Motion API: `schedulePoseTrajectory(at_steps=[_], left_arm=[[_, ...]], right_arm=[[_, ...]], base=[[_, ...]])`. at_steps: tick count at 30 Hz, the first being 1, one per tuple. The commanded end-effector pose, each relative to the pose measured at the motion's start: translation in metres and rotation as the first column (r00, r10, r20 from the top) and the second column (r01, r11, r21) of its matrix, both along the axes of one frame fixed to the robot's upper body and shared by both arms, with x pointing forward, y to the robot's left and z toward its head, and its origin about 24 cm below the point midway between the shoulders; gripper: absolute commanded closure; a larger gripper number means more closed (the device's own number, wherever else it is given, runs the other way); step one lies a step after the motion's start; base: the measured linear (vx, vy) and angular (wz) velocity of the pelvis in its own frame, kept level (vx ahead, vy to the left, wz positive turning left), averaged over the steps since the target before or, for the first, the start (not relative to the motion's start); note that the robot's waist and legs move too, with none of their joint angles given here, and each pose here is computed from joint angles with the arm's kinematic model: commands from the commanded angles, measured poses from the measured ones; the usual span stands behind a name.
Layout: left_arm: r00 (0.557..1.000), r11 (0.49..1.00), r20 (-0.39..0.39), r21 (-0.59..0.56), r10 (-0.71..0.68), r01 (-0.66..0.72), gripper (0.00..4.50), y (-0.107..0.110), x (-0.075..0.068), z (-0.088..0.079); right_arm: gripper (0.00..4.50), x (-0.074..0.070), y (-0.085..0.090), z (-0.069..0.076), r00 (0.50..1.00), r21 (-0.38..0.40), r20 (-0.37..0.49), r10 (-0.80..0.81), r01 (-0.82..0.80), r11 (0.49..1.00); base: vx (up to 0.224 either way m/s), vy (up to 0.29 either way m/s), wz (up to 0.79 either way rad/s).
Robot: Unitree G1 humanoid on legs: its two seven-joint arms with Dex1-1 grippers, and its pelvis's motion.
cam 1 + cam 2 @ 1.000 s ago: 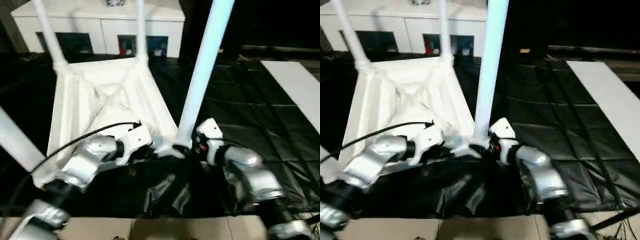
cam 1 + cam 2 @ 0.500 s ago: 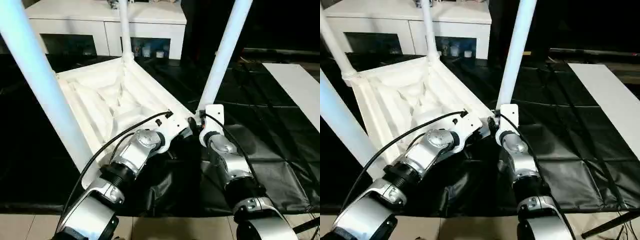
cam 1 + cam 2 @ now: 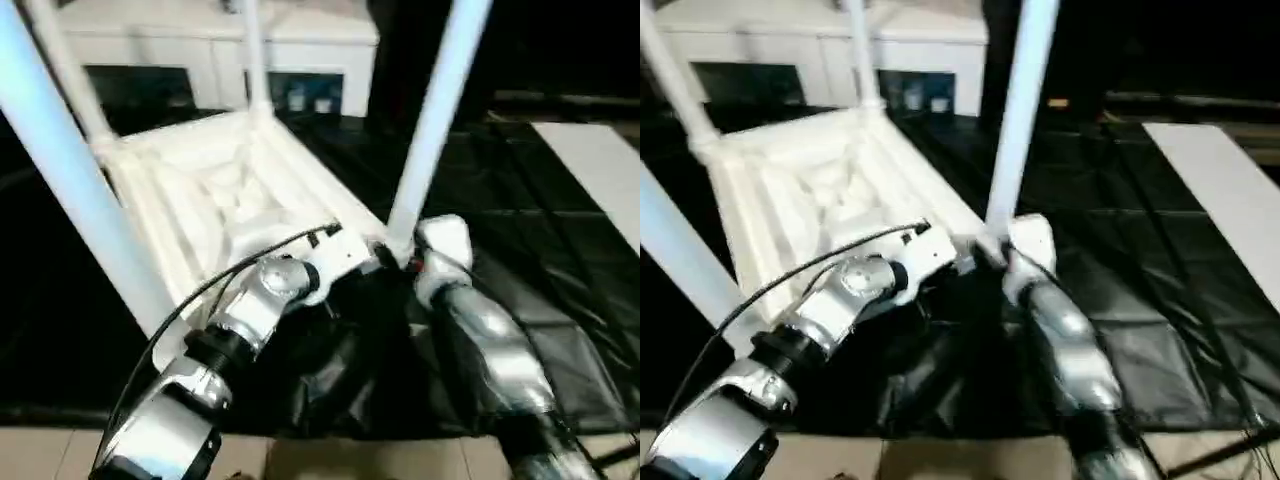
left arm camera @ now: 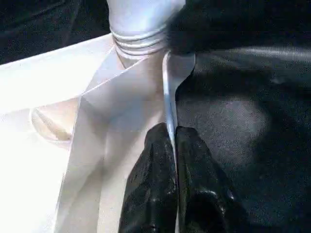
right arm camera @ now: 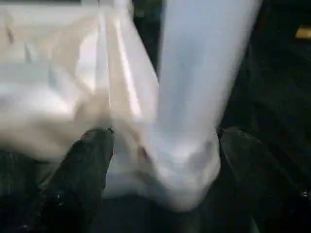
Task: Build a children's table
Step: Rotate leg to tighten
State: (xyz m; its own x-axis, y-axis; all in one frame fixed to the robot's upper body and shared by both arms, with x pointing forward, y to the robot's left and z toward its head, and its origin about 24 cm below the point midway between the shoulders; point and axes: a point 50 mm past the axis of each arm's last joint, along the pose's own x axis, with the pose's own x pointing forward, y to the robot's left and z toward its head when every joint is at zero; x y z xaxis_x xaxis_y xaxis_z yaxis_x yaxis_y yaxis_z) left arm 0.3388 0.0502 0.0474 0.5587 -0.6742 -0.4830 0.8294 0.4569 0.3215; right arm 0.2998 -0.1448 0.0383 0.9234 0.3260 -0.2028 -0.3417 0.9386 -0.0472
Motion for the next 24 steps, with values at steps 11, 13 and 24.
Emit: schedulePoseTrajectory(at_steps=[11,13,24], left_arm=[[0.995,0.987,-0.032,-0.135,-0.091,0.086,3.23,0.011,-0.019,0.006],[0.993,0.988,-0.051,-0.114,-0.11,0.104,3.12,0.018,-0.023,0.004],[0.991,0.979,-0.023,-0.161,-0.129,0.124,2.23,0.021,-0.032,0.021]], right_arm=[[0.56,-0.028,-0.001,0.001,0.996,-0.026,-0.009,0.083,-0.083,0.996],[0.56,-0.027,-0.013,0.008,0.993,-0.024,0.017,0.12,-0.119,0.993],[0.56,-0.029,-0.06,0.026,0.96,-0.128,-0.001,0.279,-0.277,0.952]], base=[[0.0,0.0,0.0],[0.0,0.0,0.0],[0.0,0.0,0.0]])
